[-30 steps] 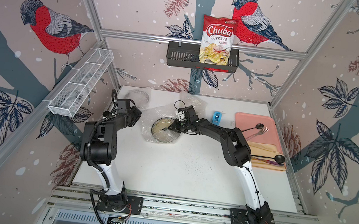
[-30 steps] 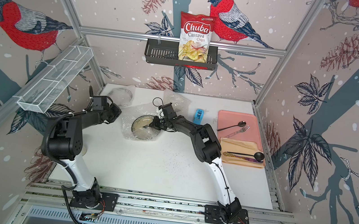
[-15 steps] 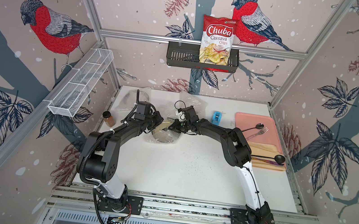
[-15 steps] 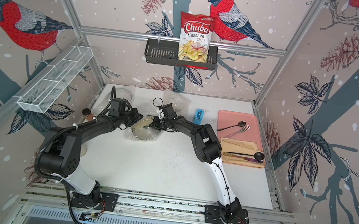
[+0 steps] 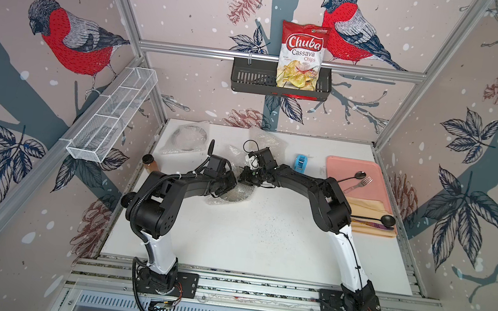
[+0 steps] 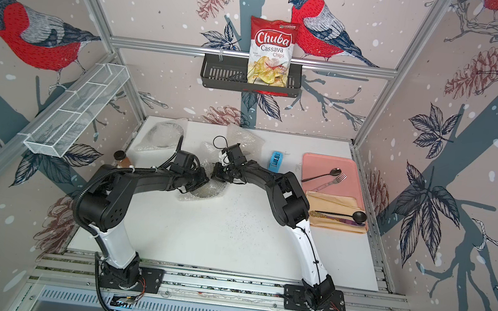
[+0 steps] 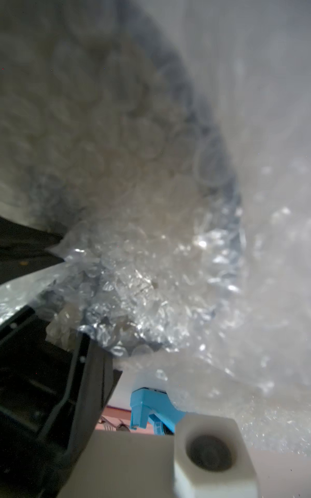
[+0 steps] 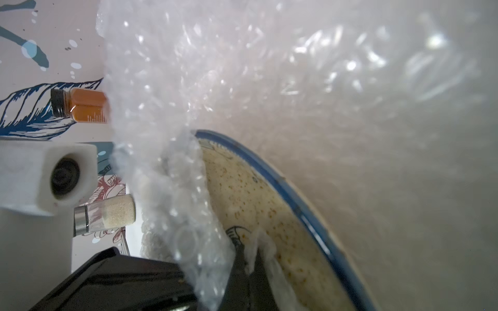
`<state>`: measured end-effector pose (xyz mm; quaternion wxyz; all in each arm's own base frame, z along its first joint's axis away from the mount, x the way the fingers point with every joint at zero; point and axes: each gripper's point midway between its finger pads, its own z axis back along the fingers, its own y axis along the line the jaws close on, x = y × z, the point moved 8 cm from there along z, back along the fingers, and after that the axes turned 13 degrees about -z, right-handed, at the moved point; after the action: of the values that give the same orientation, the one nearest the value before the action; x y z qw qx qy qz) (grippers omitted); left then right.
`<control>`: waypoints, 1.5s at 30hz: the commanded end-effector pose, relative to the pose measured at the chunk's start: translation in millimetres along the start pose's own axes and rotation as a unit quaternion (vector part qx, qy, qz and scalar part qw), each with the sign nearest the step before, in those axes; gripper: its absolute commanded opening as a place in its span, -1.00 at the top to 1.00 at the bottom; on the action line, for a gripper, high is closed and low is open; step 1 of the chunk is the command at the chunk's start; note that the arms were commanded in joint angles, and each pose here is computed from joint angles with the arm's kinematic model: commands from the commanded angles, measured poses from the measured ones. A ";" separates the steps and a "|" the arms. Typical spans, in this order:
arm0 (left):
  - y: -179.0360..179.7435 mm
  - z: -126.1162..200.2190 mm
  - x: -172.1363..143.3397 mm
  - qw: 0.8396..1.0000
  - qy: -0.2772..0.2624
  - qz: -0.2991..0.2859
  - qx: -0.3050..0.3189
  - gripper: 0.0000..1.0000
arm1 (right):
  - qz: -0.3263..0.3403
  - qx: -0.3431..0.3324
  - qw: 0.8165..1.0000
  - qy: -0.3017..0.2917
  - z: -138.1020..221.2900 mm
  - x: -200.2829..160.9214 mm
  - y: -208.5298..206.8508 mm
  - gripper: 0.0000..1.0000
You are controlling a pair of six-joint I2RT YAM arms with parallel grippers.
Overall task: Wrap dinner plates in bubble wrap
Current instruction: Wrap the plate in the bubble wrap.
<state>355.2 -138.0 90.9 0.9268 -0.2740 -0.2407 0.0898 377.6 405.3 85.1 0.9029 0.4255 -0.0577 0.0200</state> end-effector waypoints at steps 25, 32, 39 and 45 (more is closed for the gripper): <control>20.1 -13.6 -49.6 0.987 0.146 -0.074 0.002 1.00 | 0.059 0.019 0.993 -0.099 51.3 87.4 -19.3 0.06; 22.0 -14.7 -51.0 0.986 0.147 -0.073 0.003 1.00 | 0.053 0.016 0.996 -0.074 16.6 88.3 -29.3 0.02; 22.7 -10.4 -47.2 0.987 0.138 -0.082 -0.013 1.00 | 0.038 0.036 0.998 -0.044 13.4 71.1 -28.6 0.83; 16.0 -2.8 -40.7 0.983 0.132 -0.113 -0.053 1.00 | 0.021 0.040 0.996 -0.075 40.9 36.1 -15.3 0.97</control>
<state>349.2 -145.0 83.6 0.9137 -0.3174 -0.2451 -0.0655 421.3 359.6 83.3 0.8916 0.4376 -0.1156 0.0140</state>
